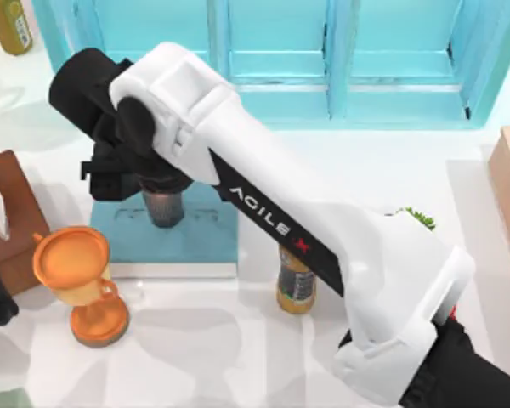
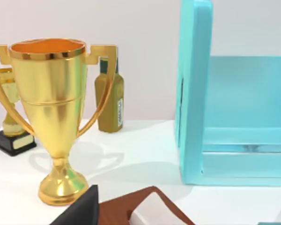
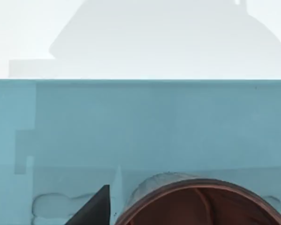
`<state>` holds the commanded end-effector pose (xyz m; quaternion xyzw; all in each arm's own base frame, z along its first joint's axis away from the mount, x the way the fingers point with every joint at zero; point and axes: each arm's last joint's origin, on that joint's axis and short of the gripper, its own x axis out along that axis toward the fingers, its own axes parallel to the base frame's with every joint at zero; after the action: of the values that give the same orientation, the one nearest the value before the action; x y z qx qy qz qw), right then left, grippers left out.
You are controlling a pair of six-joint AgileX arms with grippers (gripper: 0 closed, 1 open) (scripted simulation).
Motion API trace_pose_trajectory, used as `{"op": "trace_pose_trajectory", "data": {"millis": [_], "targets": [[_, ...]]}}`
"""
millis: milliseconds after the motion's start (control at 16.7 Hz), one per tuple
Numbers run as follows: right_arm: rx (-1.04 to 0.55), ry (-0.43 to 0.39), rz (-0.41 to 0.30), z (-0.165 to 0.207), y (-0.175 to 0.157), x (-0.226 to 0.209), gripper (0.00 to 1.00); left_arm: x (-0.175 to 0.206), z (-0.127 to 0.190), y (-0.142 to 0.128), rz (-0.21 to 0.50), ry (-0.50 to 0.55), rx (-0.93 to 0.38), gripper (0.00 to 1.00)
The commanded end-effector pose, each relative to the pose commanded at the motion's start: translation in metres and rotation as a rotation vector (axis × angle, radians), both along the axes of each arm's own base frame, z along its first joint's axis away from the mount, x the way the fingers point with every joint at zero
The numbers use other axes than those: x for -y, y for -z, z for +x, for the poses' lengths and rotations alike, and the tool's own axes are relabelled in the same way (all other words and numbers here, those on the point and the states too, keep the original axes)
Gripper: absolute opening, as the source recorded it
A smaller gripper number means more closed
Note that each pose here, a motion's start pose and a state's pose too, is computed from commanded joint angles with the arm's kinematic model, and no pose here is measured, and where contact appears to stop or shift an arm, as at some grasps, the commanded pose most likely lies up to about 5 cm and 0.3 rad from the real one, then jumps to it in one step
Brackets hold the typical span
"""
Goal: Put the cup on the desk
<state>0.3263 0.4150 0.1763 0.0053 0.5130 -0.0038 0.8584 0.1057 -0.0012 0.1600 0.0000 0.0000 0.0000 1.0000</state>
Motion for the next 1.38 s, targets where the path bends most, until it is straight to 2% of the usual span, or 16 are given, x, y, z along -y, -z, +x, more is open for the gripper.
{"op": "trace_pose_trajectory", "data": {"millis": [600, 1200, 1380], "targets": [[0.0, 0.0, 0.0, 0.0, 0.0, 0.0, 0.02, 0.0, 0.0, 0.0, 0.0, 0.0, 0.0, 1.0], [0.0, -0.003, 0.002, -0.002, -0.001, -0.001, 0.0, 0.0, 0.0, 0.0, 0.0, 0.0, 0.0, 1.0], [0.011, -0.007, 0.017, -0.002, -0.014, -0.003, 0.0, 0.0, 0.0, 0.0, 0.0, 0.0, 0.0, 1.0]]}}
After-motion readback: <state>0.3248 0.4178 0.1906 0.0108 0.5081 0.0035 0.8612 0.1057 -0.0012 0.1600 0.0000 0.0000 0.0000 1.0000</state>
